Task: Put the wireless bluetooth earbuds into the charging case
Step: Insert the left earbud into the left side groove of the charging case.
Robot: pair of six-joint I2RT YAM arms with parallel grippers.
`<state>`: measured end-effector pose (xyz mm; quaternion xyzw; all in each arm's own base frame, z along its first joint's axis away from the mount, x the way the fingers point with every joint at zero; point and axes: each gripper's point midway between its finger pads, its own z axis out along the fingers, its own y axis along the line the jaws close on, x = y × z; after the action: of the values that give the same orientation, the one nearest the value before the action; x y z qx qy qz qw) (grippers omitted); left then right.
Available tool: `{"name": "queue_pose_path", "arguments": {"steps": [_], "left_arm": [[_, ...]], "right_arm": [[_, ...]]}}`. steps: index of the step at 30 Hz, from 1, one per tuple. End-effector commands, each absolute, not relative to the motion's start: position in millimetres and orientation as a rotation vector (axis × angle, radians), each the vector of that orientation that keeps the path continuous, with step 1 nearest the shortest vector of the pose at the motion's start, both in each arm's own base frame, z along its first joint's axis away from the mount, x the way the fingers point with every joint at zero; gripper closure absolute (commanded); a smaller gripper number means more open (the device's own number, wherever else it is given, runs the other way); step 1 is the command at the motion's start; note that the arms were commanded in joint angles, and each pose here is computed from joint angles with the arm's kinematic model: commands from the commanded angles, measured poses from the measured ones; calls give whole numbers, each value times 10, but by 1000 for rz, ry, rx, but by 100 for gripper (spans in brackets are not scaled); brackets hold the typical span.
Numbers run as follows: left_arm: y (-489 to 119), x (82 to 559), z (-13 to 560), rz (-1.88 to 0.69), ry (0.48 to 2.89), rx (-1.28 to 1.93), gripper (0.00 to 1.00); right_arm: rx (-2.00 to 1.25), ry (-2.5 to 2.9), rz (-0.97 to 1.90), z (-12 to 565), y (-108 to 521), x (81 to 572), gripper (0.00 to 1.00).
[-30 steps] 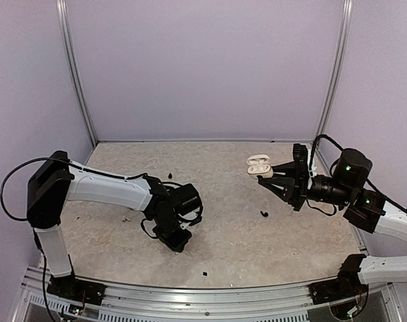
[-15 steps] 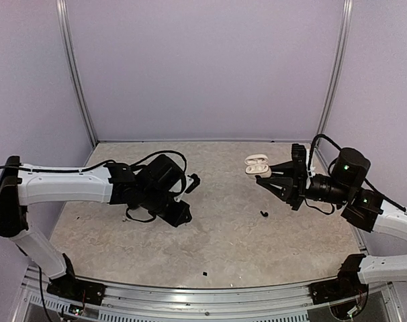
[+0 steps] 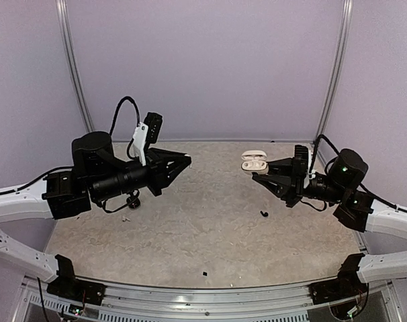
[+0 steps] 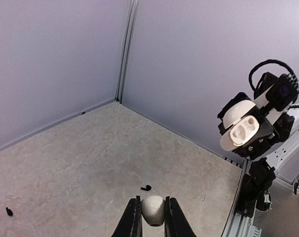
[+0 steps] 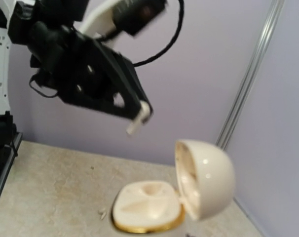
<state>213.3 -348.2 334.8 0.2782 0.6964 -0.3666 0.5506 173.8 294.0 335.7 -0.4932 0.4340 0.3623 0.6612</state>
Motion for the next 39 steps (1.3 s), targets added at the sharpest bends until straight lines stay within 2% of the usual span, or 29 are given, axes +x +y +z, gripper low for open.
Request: {"name": "queue_pose_path", "arguments": {"steps": [1, 7, 14, 39], "left_arm": [[-3518, 1949, 3838, -896, 1400, 642, 89], [-3601, 1834, 4146, -963, 1263, 598, 90], [-3784, 1842, 4228, -984, 1209, 589, 90], [-4154, 1830, 4033, -1042, 1221, 654, 90]], "right_arm": [[-1098, 864, 814, 3523, 2959, 1663, 100], [-1019, 893, 850, 3587, 3027, 1738, 100], [-967, 929, 906, 3636, 3166, 1752, 100], [-906, 966, 991, 3566, 3303, 1766, 100]]}}
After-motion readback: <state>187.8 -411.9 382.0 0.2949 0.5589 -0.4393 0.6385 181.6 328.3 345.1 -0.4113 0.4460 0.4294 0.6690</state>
